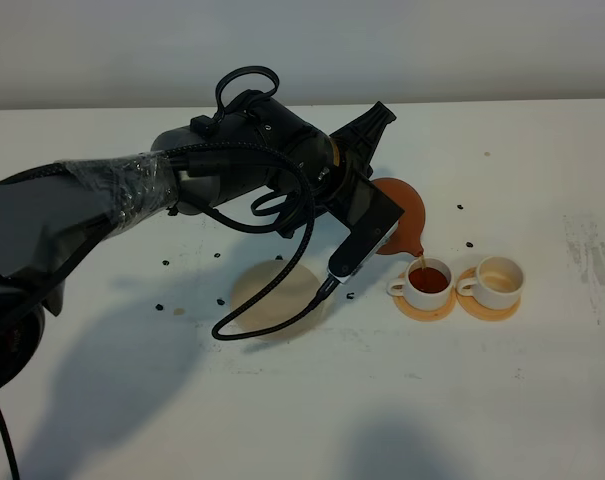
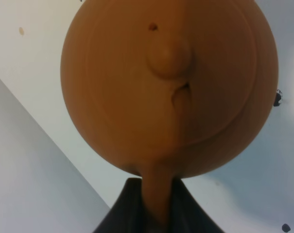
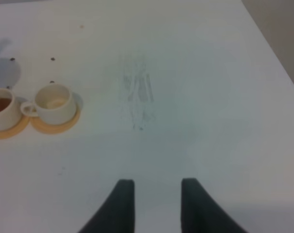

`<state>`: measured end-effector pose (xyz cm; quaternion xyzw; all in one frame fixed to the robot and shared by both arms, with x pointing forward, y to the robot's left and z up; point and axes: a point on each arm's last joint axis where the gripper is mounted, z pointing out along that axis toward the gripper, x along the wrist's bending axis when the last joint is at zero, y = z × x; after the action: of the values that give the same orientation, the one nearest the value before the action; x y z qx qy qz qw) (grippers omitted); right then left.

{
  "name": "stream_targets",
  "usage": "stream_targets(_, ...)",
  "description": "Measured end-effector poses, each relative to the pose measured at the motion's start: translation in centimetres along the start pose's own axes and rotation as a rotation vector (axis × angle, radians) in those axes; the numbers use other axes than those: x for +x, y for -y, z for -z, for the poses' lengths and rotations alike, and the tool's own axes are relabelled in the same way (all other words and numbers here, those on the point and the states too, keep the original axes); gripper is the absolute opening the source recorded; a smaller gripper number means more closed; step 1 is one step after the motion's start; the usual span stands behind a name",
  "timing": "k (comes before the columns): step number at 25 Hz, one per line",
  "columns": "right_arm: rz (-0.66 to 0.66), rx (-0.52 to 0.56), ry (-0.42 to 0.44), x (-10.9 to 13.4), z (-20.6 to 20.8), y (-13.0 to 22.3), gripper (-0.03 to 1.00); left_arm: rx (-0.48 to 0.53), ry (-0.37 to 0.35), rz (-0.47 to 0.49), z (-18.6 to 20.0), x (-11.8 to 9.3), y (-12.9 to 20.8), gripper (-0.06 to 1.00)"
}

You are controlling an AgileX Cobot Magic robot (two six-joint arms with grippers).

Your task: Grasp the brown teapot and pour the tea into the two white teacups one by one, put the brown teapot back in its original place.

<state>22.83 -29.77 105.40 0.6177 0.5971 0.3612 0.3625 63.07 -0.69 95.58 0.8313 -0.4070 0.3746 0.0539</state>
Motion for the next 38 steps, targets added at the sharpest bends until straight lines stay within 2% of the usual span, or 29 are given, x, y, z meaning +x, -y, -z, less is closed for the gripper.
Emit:
stream_targets(27,0.0,0.0,0.0,0.0,0.0,0.0,0.23,0.005,-0.03,-0.023,0.43,0.49,0.13,0.08)
stream_targets(33,0.0,0.0,0.0,0.0,0.0,0.0,0.23,0.001,0.001,-0.017,0.42,0.21,0.09,0.08)
stream_targets(38,0.0,0.0,0.0,0.0,0.0,0.0,0.23,-0.006,0.045,0.029,0.43,-0.18,-0.02,0.08)
